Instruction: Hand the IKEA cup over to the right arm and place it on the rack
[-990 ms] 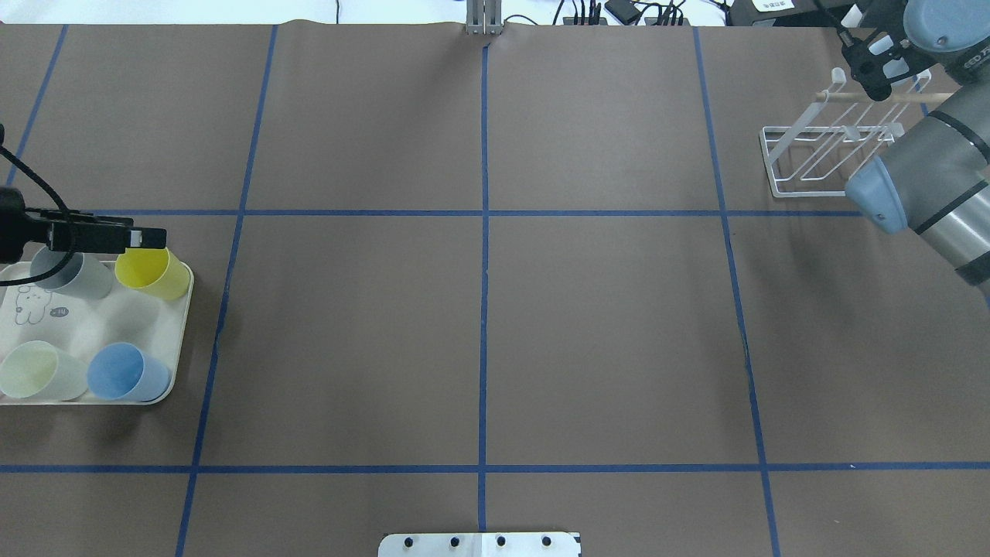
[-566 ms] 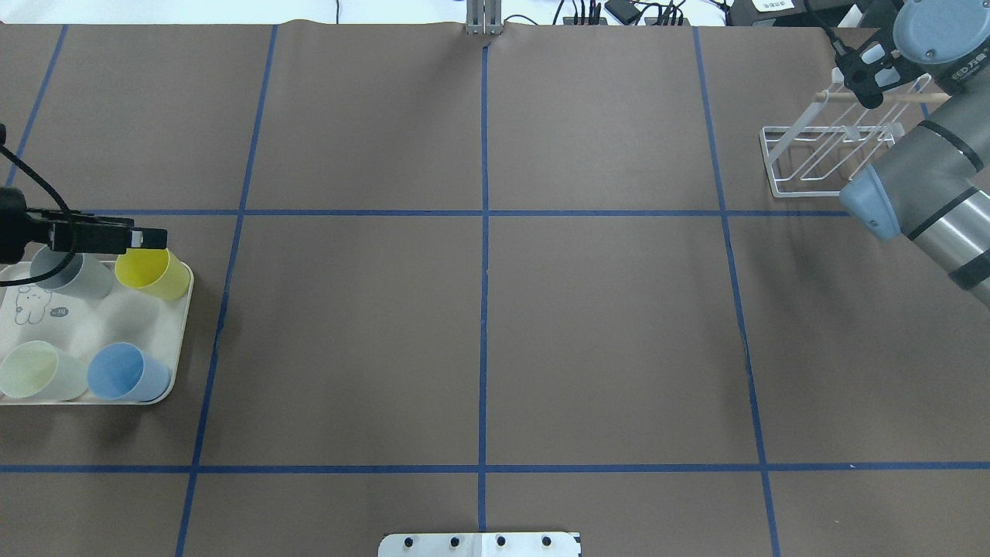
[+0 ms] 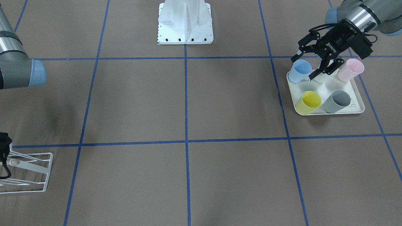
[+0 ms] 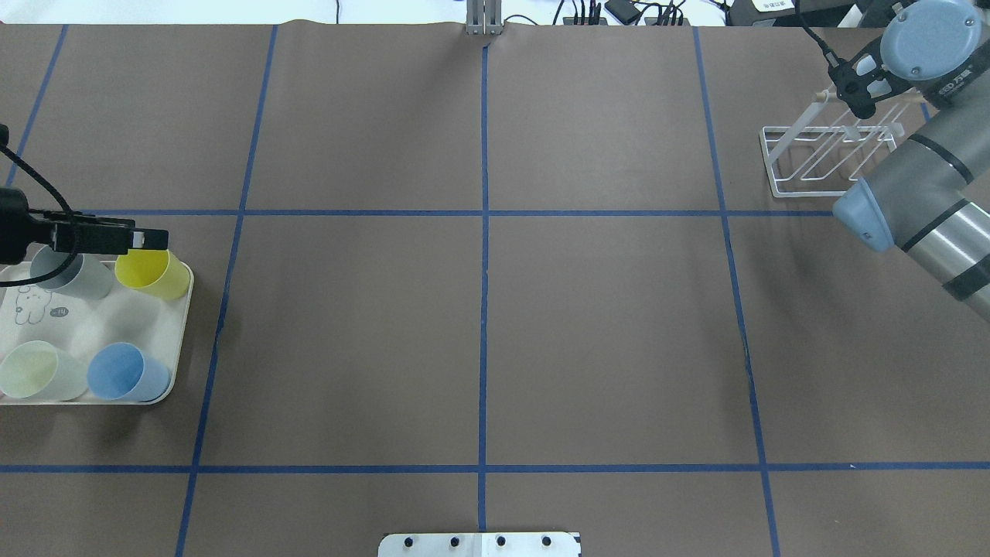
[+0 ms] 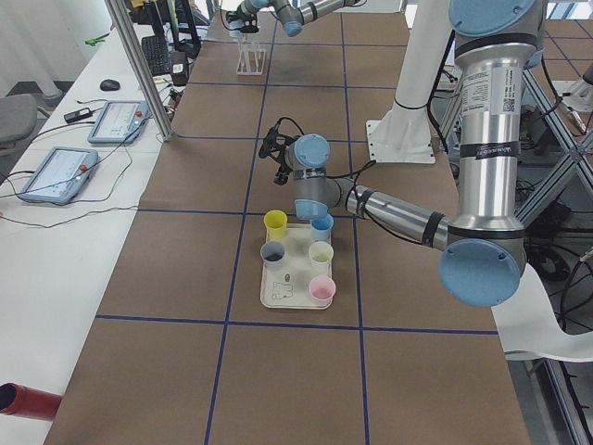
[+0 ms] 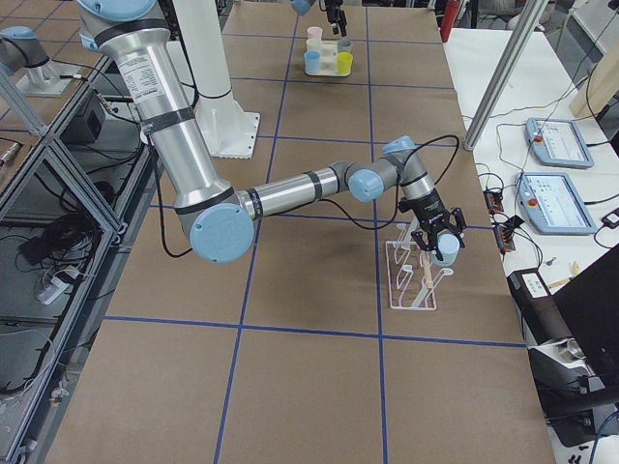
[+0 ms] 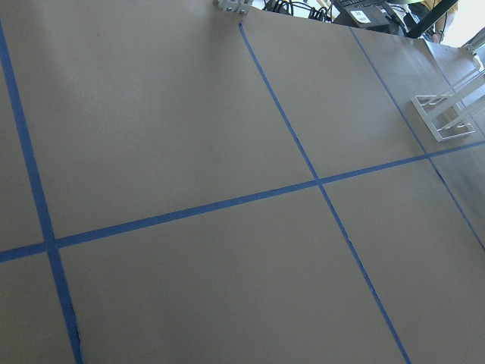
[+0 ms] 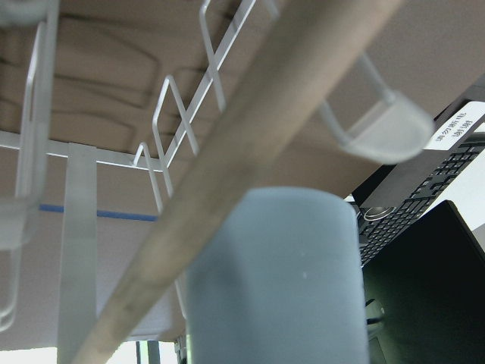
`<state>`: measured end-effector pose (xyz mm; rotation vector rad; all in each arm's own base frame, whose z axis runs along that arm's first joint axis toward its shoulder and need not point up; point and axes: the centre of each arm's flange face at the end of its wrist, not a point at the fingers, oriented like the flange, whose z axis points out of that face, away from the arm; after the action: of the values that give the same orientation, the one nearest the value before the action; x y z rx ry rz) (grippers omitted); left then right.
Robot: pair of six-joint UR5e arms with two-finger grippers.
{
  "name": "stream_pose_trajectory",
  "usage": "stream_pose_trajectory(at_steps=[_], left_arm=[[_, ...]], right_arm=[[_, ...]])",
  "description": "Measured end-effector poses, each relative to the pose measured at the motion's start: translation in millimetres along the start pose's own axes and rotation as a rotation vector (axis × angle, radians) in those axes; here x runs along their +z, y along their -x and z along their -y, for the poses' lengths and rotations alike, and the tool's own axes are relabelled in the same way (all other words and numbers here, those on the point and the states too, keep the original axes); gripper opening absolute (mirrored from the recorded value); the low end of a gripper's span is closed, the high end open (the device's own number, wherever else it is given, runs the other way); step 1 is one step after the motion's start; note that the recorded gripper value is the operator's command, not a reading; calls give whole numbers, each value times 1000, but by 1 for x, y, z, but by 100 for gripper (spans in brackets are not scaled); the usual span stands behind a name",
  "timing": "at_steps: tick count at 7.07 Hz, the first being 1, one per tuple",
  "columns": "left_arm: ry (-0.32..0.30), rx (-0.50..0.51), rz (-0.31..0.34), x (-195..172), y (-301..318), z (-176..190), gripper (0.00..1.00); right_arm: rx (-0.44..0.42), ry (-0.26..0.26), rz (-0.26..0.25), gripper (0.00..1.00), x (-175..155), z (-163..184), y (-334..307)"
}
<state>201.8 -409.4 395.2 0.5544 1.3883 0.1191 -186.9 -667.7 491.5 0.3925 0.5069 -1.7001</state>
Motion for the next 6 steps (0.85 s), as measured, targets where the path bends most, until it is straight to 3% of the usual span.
stream_pose_trajectory(at_steps=[2,3,4,6], left_arm=[[1,-1,0,0,0,0,100],[2,-3,1,1,0,0,100],[2,-3,0,1,0,0,100],[2,-3,-1,1,0,0,100]], right_arm=[[-14,21,-9,35,-1,8,0],[-20,27,-12,59,-2,12,0],[-26,32,-16,99,-3,16,0],[-24,33,-21,99,-5,18,-1]])
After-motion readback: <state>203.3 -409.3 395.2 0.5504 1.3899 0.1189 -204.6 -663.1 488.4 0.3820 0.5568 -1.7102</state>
